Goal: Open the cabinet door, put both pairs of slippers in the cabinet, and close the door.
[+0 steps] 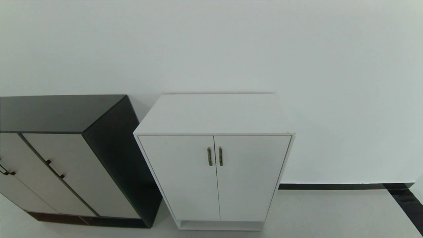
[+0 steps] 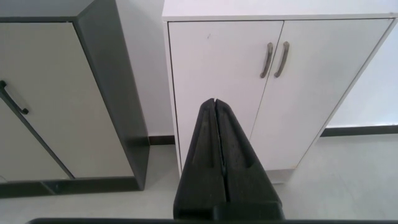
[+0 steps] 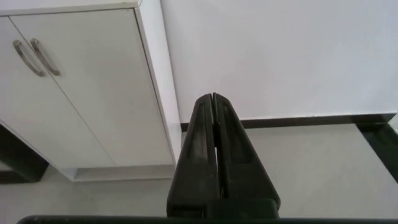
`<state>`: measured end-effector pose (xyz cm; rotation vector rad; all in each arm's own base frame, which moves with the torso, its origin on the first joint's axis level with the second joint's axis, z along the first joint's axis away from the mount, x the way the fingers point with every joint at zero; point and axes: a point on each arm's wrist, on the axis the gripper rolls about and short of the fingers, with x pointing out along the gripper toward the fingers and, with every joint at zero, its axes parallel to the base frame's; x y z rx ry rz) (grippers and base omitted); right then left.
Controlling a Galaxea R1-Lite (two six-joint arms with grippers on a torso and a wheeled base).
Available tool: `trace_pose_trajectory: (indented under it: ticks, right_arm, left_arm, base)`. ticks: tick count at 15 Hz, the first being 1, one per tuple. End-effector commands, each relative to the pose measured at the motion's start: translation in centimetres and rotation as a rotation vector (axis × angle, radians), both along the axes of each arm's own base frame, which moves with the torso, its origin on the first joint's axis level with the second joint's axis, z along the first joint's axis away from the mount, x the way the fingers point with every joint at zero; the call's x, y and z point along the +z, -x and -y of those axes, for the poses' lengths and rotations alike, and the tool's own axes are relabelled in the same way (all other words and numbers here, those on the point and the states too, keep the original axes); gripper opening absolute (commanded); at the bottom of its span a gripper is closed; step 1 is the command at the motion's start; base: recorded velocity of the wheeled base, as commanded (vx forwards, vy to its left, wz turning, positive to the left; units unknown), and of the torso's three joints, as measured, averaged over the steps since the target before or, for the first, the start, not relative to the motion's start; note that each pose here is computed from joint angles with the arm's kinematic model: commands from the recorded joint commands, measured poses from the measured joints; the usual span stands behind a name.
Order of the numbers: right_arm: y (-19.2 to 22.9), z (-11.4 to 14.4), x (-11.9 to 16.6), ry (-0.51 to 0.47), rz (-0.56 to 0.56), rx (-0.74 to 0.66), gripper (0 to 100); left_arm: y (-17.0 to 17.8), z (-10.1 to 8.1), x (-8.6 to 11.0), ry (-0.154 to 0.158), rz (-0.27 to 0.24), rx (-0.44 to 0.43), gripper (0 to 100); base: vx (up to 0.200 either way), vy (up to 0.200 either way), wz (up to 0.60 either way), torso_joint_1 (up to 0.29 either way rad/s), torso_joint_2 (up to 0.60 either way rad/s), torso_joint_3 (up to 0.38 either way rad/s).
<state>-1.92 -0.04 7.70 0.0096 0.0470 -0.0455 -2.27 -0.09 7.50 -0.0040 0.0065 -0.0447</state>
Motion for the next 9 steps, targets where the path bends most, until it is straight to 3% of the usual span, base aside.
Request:
trace_pose_trajectory:
  ticks: [1, 9]
  right_arm:
    - [0.38, 0.02, -0.13, 0.023, 0.046, 0.012, 0]
    - [0.36, 0.01, -0.17, 0.023, 0.045, 0.015, 0]
  left_arm:
    - [0.0, 0.0, 0.0, -0.001, 0.0, 0.0, 0]
    - [0.0, 0.0, 0.0, -0.008, 0.001, 0.0, 0]
  base:
    - [0.0, 0.0, 0.0, 0.0, 0.0, 0.0]
    - [0.0, 0.0, 0.0, 0.0, 0.0, 0.0]
